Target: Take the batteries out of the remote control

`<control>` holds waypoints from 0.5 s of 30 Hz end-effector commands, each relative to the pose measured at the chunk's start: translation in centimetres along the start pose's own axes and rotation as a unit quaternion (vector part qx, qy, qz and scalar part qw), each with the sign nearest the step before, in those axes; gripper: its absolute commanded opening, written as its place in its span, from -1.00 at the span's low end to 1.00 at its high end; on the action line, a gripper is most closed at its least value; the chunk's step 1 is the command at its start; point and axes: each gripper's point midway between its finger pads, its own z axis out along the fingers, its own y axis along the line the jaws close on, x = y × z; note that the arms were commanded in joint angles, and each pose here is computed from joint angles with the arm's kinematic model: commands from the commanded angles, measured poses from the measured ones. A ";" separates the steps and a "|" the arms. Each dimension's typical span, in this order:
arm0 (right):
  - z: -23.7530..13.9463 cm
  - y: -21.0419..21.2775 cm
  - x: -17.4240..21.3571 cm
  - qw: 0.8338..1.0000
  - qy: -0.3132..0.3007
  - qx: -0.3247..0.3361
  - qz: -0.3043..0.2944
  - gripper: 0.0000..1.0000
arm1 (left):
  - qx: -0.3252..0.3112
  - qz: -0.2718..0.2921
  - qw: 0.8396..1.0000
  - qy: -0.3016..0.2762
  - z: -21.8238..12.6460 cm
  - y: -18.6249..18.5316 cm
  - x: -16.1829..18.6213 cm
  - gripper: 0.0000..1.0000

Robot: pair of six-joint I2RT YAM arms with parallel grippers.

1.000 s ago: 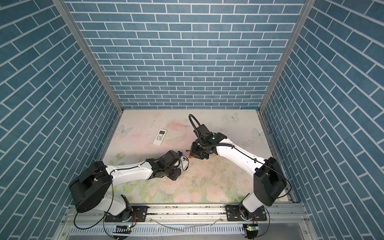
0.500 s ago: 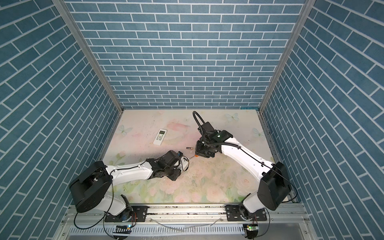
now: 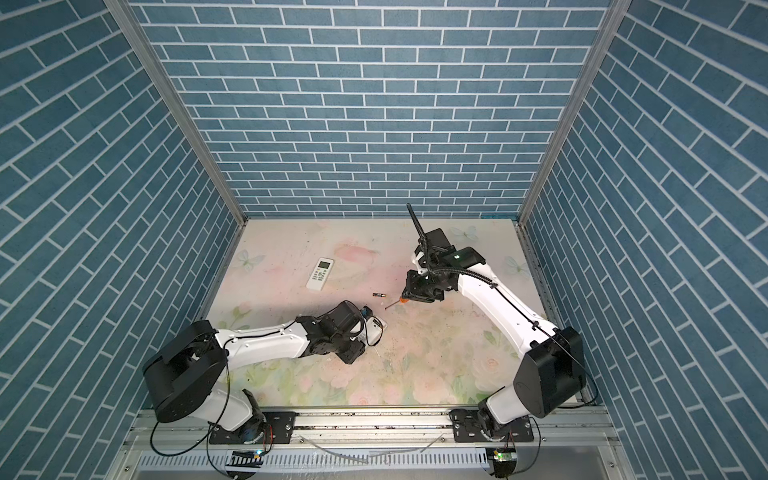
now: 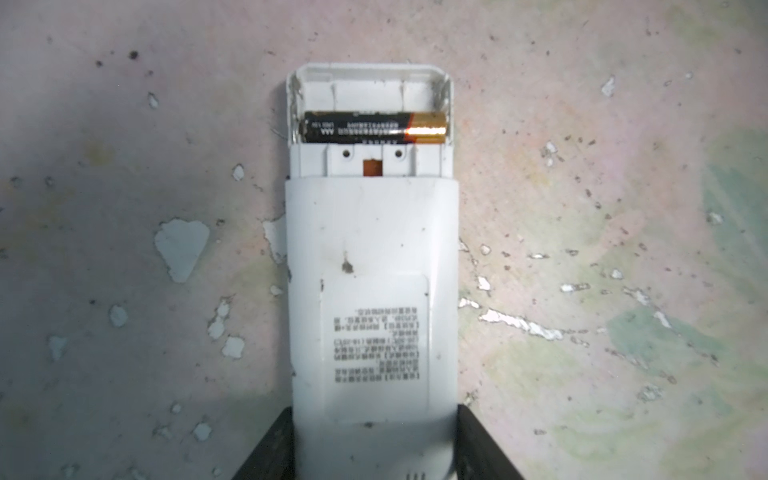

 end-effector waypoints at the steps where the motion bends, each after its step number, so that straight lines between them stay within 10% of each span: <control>1: -0.5 1.3 1.5 0.993 0.054 -0.042 -0.099 -1.00 | 0.013 0.040 0.999 0.003 -0.2 -0.9 -0.7 -0.24; 15: -1.0 -3.4 3.8 0.978 0.056 -0.038 -0.196 -1.00 | 0.023 0.135 0.990 0.025 -0.2 -1.4 -2.2 -0.46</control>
